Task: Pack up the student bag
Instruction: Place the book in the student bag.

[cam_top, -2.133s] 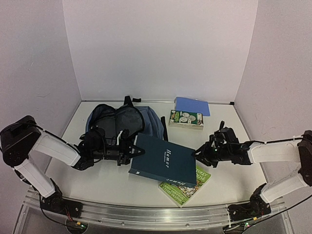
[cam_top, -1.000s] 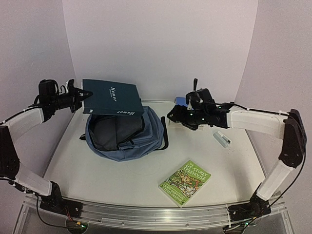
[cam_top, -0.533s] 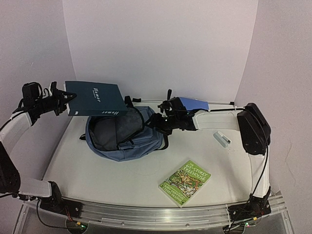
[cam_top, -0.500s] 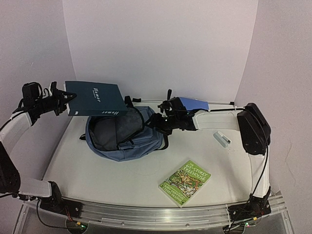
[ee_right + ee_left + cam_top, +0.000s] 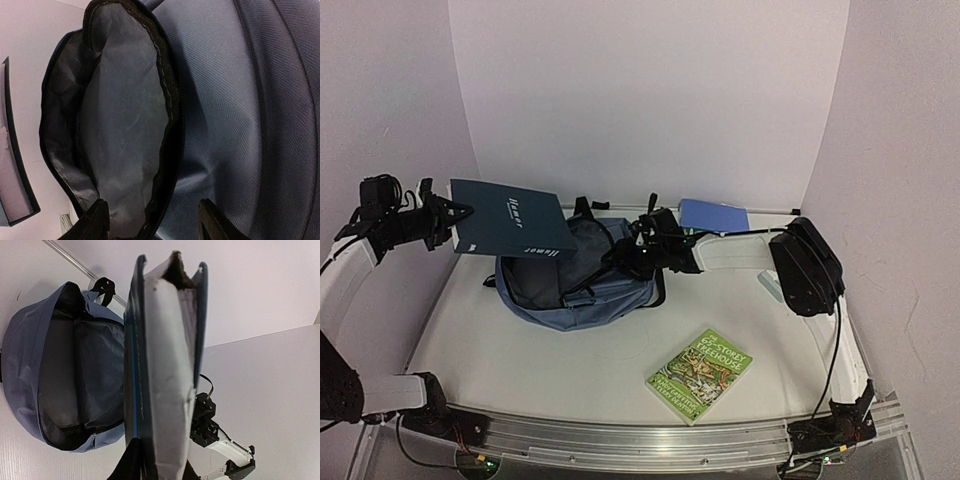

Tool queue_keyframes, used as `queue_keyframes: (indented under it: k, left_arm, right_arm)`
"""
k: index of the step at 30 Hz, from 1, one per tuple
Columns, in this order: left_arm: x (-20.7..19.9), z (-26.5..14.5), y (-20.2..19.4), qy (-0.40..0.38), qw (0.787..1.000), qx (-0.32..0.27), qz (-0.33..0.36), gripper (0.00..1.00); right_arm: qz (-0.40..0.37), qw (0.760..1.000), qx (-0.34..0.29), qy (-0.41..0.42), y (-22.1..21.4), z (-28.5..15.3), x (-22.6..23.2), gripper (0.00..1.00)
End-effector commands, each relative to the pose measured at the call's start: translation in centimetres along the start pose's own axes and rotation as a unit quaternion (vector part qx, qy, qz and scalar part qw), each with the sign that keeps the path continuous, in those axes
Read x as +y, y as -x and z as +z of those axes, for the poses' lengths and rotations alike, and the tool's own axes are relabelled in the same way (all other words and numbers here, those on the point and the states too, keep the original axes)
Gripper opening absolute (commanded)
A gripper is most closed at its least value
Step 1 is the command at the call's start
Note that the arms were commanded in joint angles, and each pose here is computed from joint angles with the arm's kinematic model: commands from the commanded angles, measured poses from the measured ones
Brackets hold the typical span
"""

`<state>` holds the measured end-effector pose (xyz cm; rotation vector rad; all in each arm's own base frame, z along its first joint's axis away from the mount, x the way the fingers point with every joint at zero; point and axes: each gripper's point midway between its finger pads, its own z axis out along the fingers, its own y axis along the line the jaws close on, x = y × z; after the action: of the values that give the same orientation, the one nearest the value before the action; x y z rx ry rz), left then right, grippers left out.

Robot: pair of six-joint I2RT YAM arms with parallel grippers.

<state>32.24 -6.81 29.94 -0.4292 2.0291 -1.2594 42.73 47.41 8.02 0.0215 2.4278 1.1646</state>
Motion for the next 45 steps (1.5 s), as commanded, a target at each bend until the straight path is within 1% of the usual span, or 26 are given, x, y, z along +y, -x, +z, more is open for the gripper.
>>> queue_keyframes:
  k: [1,4,5,6,10,15,20,24,31,35,39,43,45]
  left_arm:
    - [-1.0,-1.3,-0.8,0.0,1.0,-0.006,0.023,0.11]
    - [-0.6,-1.6,-1.4,0.008,1.0,-0.007,0.019,0.12]
    - [-0.5,-1.6,-1.6,0.01,1.0,-0.006,0.017,0.12]
    - [-0.3,-1.7,-1.8,0.012,1.0,-0.006,0.015,0.12]
    - [0.7,-1.6,-2.5,0.019,1.0,-0.005,0.003,0.12]
    - [2.2,-1.3,-3.3,0.034,0.999,0.006,-0.002,0.12]
    - [3.5,-1.1,-4.1,0.051,0.998,0.023,-0.005,0.12]
    - [3.7,-0.8,-4.4,0.041,0.999,0.022,-0.014,0.12]
    - [4.2,0.3,-5.5,0.016,0.999,0.024,-0.037,0.11]
    - [4.4,1.9,-6.5,0.016,0.999,0.035,-0.035,0.11]
    - [4.4,3.0,-6.5,0.009,0.999,0.034,-0.034,0.11]
    - [5.4,3.9,-6.1,0.018,0.999,0.032,-0.035,0.11]
    - [5.5,4.5,-6.3,0.007,0.998,0.038,-0.041,0.11]
  right_arm:
    - [0.004,0.999,0.0,0.045,0.6,1.4,2.2,0.41]
    - [0.007,0.998,0.003,0.066,0.7,1.4,3.2,0.12]
    - [0.006,0.998,0.0,0.067,0.8,1.1,3.6,0.05]
    - [0.005,0.998,-0.005,0.066,1.0,0.7,3.8,0.01]
    - [0.003,0.999,-0.015,0.052,0.8,-1.7,3.7,0.0]
    - [0.006,1.0,-0.019,0.022,-0.6,-5.1,2.1,0.0]
    - [0.003,0.999,-0.043,0.022,-0.3,-8.9,3.1,0.0]
    - [-0.005,0.997,-0.066,0.048,1.0,-11.6,6.0,0.0]
    - [-0.036,0.99,-0.086,0.105,1.7,-14.5,11.9,0.0]
    - [-0.05,0.986,-0.087,0.13,1.2,-15.1,14.8,0.0]
    - [-0.058,0.984,-0.086,0.147,0.7,-15.4,16.6,0.0]
    - [-0.065,0.981,-0.081,0.166,-0.1,-16.0,18.5,0.0]
    - [-0.07,0.979,-0.08,0.175,-0.4,-16.2,19.5,0.0]
